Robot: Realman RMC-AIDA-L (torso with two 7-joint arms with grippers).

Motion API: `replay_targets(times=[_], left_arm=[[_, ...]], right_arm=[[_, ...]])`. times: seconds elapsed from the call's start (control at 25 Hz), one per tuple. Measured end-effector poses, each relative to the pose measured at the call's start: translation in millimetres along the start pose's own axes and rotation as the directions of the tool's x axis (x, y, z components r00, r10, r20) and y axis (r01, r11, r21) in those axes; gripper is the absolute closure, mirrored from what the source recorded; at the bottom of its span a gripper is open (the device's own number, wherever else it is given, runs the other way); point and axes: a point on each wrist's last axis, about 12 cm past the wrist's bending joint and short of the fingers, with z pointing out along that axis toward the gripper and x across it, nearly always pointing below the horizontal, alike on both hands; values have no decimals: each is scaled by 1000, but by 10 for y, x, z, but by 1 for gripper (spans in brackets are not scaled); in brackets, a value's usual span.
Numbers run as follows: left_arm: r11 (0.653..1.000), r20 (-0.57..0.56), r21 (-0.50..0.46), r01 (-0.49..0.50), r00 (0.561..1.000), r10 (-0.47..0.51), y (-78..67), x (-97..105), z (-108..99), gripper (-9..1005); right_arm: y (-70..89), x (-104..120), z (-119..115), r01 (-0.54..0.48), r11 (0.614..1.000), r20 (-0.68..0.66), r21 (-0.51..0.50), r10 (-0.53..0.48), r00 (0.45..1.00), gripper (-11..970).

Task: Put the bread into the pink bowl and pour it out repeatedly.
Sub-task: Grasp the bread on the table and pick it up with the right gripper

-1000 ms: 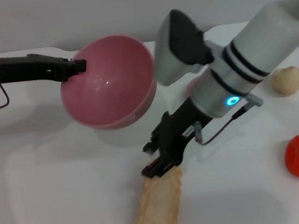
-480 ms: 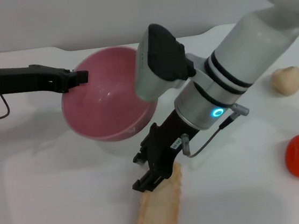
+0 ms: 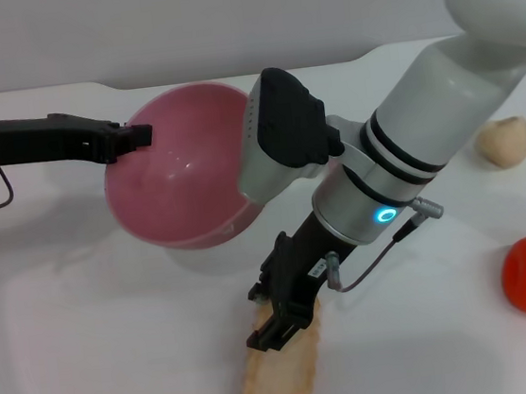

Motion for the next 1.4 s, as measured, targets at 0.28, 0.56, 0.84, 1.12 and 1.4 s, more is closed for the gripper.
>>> replay_targets(times=[0.28,0.56,0.84,1.12,1.4], left_arm=[[1000,-5,-9,-3,1000,3,22,20,-29,948],[1000,2,-16,-3,1000,3,39,26,-51,948],[1000,3,-20,-11,1000,11,46,44,-58,948],[1000,6,-18,-14,1000,14,40,42,-52,947],[1000,5,-13,-18,1000,18,29,59,-40,947]], right_arm=[[-12,37,8,-19,1000,-13,2,19,1000,343],[-23,84,26,-40,999,-32,5,40,999,342],[-36,177,73,-73,997,-56,0,73,996,341],[-64,238,116,-111,994,-61,17,111,992,343],[-74,287,154,-131,991,-64,28,132,989,342]])
